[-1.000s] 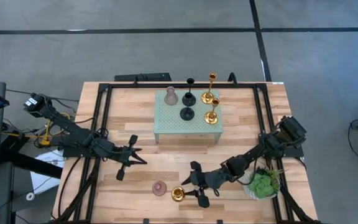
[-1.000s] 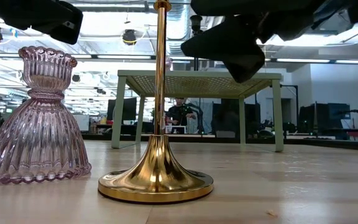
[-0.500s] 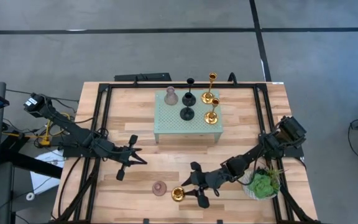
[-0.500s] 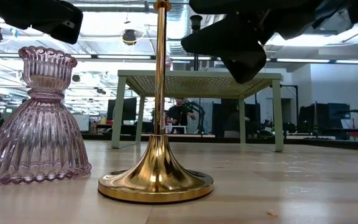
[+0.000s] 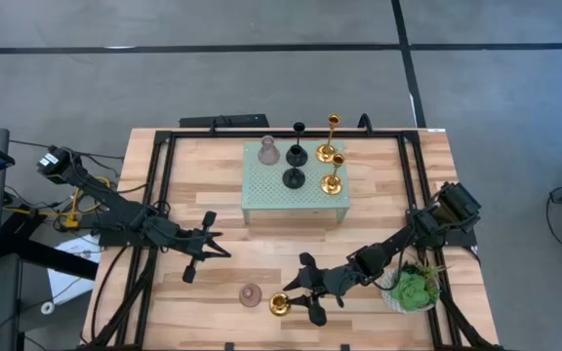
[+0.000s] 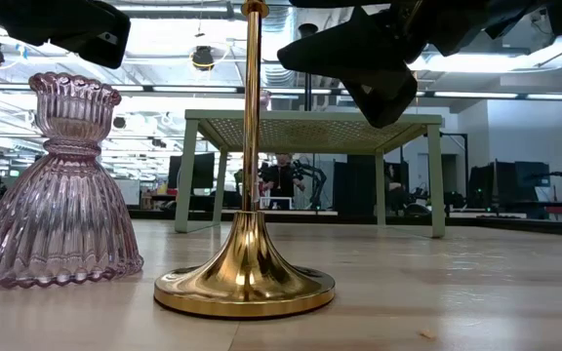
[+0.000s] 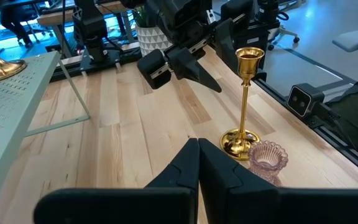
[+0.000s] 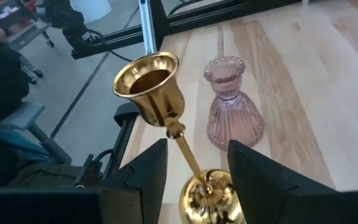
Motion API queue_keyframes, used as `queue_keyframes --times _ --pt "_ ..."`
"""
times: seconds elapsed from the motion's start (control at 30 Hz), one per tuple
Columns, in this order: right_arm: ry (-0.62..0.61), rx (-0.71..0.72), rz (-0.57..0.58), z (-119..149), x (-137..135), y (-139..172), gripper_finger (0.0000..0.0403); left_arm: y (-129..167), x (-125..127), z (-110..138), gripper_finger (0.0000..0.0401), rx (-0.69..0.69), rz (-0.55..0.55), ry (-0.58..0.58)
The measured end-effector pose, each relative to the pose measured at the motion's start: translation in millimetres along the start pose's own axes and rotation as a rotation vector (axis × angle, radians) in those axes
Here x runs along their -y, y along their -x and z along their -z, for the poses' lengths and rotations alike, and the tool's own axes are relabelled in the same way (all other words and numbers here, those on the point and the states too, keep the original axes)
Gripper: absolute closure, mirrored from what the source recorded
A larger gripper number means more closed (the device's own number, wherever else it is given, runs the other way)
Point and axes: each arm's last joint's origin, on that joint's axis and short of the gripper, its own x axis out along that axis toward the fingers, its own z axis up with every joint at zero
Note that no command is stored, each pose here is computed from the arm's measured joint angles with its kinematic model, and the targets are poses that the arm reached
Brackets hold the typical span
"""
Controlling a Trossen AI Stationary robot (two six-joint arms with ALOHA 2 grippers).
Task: Pick & Place candle stick holders
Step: Put the gold candle holder on the shelf aligned with the other gold candle holder
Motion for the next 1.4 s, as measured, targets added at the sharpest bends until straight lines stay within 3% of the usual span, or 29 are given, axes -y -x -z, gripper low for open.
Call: queue_keyframes --times 0.33,0.53,0.77,0.93,1.4 --pt "-0.048 -0.007 0.014 7.5 -1.5 -5.4 0.0242 0.0 0.0 0.0 0.0397 0.0 0.0 0.0" --pt "0.018 -0.067 0.006 23.9 -0.7 -27.6 0.0239 0.0 0.1 -0.2 0.0397 0.002 0.0 0.003" --pt "-0.025 -0.026 -0.033 13.3 -3.5 -27.0 0.0245 0.0 0.0 -0.3 0.0397 0.003 0.0 0.007" --pt "-0.016 0.009 -0.095 8.6 -7.2 -27.0 0.0261 0.0 0.0 -0.3 0.0397 0.004 0.0 0.007" --pt "-0.022 0.031 -0.112 5.8 -7.0 -27.4 0.0337 0.0 0.0 -0.7 0.0397 0.007 -0.001 0.009"
